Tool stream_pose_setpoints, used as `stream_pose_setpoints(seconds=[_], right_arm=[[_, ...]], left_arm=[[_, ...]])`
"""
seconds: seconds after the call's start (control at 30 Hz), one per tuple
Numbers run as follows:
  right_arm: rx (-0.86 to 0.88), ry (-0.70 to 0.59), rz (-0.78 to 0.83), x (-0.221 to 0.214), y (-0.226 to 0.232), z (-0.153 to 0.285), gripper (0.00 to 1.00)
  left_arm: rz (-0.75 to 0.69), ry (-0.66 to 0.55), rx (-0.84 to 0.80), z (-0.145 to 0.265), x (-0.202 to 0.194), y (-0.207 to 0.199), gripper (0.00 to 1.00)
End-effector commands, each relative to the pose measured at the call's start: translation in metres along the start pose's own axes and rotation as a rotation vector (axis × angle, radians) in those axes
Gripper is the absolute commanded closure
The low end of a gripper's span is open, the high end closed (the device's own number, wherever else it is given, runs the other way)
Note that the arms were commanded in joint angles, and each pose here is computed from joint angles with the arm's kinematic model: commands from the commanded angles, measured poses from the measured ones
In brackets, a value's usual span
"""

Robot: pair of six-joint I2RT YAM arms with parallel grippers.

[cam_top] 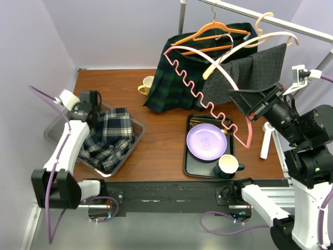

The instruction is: Remove the skirt from the hanger

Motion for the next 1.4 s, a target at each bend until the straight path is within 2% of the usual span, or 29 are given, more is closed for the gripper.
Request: stream_pose_setpoints(seconds=[0.0, 0.07, 0.1, 0.13, 0.2, 0.37, 0.4, 0.53, 0.6, 0.67, 0.7, 0.77, 0.8, 0.87, 0.9, 0.97, 1.07, 1.17, 1.23, 1.33, 1.37], right_arm=[[0.055, -0.072, 0.039, 0.015, 0.015, 0.006, 1.00], [0.052, -0.066, 0.029, 0.013, 0.013, 0.003, 1.00], [0.051, -0.064, 0.028, 0.013, 0.012, 0.003, 1.00], [0.052, -0.061, 0.024, 0.012, 0.011, 0.002, 1.00], [0.053, -0.060, 0.025, 0.011, 0.012, 0.002, 1.00], [0.058, -0.066, 0.021, 0.012, 0.012, 0.002, 1.00], [0.061, -0.069, 0.020, 0.012, 0.014, 0.003, 1.00], [0.066, -0.074, 0.014, 0.013, 0.014, 0.003, 1.00], [0.069, -0.077, 0.014, 0.014, 0.016, 0.003, 1.00], [0.071, -0.078, 0.019, 0.015, 0.017, 0.004, 1.00], [0.072, -0.079, 0.023, 0.016, 0.018, 0.005, 1.00], [0.074, -0.079, 0.031, 0.018, 0.020, 0.005, 1.00], [0.074, -0.084, 0.034, 0.020, 0.021, 0.006, 1.00], [0.078, -0.086, 0.037, 0.021, 0.023, 0.007, 1.00], [0.076, -0.086, 0.036, 0.021, 0.023, 0.007, 1.00], [0.080, -0.084, 0.037, 0.021, 0.024, 0.008, 1.00], [0.079, -0.082, 0.045, 0.020, 0.025, 0.010, 1.00], [0.077, -0.082, 0.052, 0.020, 0.025, 0.011, 1.00], [0.075, -0.085, 0.053, 0.021, 0.025, 0.011, 1.00], [0.074, -0.081, 0.052, 0.019, 0.023, 0.010, 1.00], [0.071, -0.082, 0.050, 0.019, 0.022, 0.009, 1.00]], left_arm=[[-0.090, -0.084, -0.363, 0.054, 0.055, -0.046, 0.16], [-0.178, -0.038, -0.464, 0.059, 0.038, -0.045, 0.12], [-0.213, 0.006, -0.575, 0.066, 0.028, -0.054, 0.10], [-0.261, 0.029, -0.597, 0.064, 0.016, -0.047, 0.02], [-0.310, 0.065, -0.661, 0.068, 0.002, -0.047, 0.01], [-0.440, 0.135, -0.674, 0.061, -0.046, -0.038, 0.02], [-0.457, 0.127, -0.630, 0.056, -0.051, -0.035, 0.02], [-0.542, 0.220, -0.543, 0.033, -0.100, -0.028, 0.03], [-0.549, 0.231, -0.501, 0.023, -0.108, -0.025, 0.10], [-0.549, 0.225, -0.444, 0.014, -0.111, -0.019, 0.30], [-0.550, 0.191, -0.394, 0.010, -0.106, -0.014, 0.45], [-0.525, 0.145, -0.369, 0.013, -0.093, -0.013, 0.59], [-0.518, 0.122, -0.349, 0.013, -0.086, -0.011, 0.75], [-0.470, 0.077, -0.346, 0.018, -0.066, -0.012, 0.97], [-0.463, 0.064, -0.313, 0.017, -0.059, -0.007, 1.00], [-0.402, 0.014, -0.260, 0.014, -0.035, -0.001, 1.00], [-0.336, -0.083, -0.099, 0.009, -0.002, 0.025, 1.00], [-0.290, -0.130, -0.046, 0.008, 0.016, 0.032, 1.00], [-0.246, -0.113, -0.009, -0.002, 0.014, 0.041, 1.00], [-0.198, 0.024, -0.013, -0.029, -0.018, 0.051, 1.00], [-0.173, 0.076, -0.077, -0.035, -0.030, 0.043, 1.00]])
Point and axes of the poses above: each gripper's point midway between its finger pads, its own z axis back along the fingers, its own y axis along the line the jaws close on, x = y × z, the point moved 4 cm from there along z, back along the fingers, and after that the axes turned 3 degrees about z, right-handed, at the moved point
